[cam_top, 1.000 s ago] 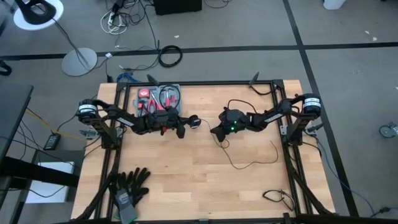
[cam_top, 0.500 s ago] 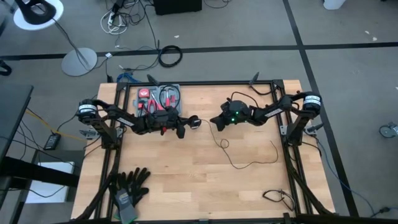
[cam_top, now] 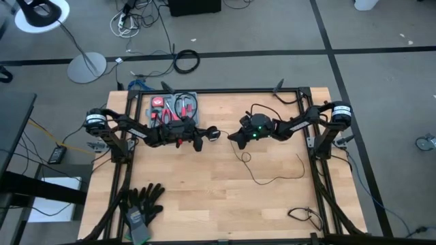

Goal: Coil cords
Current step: Coil the black wire onto the spool

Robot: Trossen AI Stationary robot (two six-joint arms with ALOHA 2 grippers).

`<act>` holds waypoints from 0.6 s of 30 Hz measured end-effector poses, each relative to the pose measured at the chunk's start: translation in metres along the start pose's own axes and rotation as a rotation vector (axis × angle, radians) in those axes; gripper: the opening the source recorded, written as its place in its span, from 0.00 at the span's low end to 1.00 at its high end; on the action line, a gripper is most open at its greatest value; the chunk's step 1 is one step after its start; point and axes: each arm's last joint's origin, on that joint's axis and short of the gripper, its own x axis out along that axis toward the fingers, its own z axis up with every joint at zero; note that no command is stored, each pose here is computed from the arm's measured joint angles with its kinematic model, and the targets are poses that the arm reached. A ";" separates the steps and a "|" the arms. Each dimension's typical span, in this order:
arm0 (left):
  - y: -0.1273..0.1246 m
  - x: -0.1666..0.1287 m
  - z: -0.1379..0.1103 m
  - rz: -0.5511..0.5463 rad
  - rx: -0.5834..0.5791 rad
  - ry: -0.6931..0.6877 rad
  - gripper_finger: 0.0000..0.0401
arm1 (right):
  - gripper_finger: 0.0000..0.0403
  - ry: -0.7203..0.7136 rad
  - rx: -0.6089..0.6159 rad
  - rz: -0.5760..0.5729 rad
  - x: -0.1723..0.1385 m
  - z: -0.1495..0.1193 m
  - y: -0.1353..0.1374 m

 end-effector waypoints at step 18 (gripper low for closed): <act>0.000 0.000 0.000 -0.004 -0.004 0.002 0.00 | 0.10 -0.215 0.023 0.139 -0.005 0.025 0.008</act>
